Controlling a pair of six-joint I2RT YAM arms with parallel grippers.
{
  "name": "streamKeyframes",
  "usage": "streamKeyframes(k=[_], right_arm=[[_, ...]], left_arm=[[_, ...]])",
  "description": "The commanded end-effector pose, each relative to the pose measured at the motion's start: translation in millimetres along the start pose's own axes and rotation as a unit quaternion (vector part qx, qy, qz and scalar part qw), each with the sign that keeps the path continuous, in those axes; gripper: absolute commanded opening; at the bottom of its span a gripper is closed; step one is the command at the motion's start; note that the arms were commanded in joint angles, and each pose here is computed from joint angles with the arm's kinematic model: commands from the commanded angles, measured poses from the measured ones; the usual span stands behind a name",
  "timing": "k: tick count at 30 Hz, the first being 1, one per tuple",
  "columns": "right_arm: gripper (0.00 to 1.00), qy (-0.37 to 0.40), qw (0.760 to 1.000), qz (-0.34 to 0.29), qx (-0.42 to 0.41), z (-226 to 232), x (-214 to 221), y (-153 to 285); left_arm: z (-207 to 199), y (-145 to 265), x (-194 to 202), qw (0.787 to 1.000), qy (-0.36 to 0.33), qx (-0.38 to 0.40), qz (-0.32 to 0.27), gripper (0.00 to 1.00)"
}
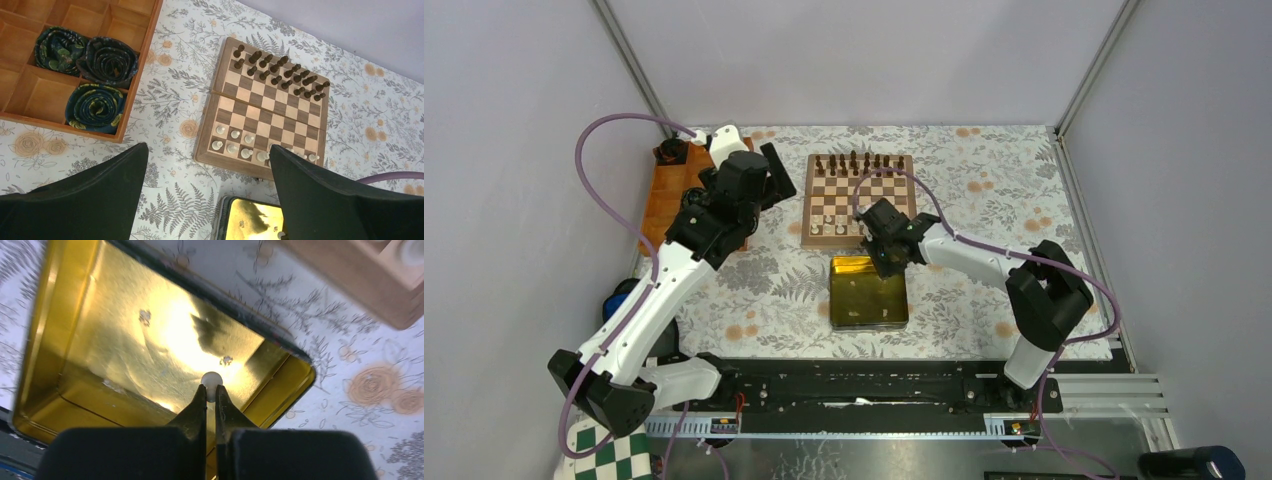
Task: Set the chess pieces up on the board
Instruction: Pick up the chess piece from the storage box, then place the chess piece on the chessboard.
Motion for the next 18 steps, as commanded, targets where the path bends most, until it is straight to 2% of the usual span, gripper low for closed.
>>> streamKeyframes(k=[1, 8, 18], right_arm=[[0.0, 0.004, 0.998, -0.063, -0.003, 9, -45, 35], [0.0, -0.01, 0.995, -0.095, -0.005, 15, -99, 43], [0.0, 0.0, 0.996, -0.085, 0.015, 16, -163, 20]], left_arm=[[-1, 4, -24, 0.999, 0.008, -0.007, -0.038, 0.99], [1, 8, -29, 0.999, 0.007, -0.01, -0.042, 0.99], [4, 10, -30, 0.999, 0.006, -0.014, -0.046, 0.99]])
Point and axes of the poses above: each gripper's point midway between its finger pads, its own y axis back along the fingers, its own z axis along the line the jaws close on, x = y × z, the point moved 3 cm from there along y, back along the fingers, and after that the axes turned 13 degrees about -y, right-handed, at the moved point
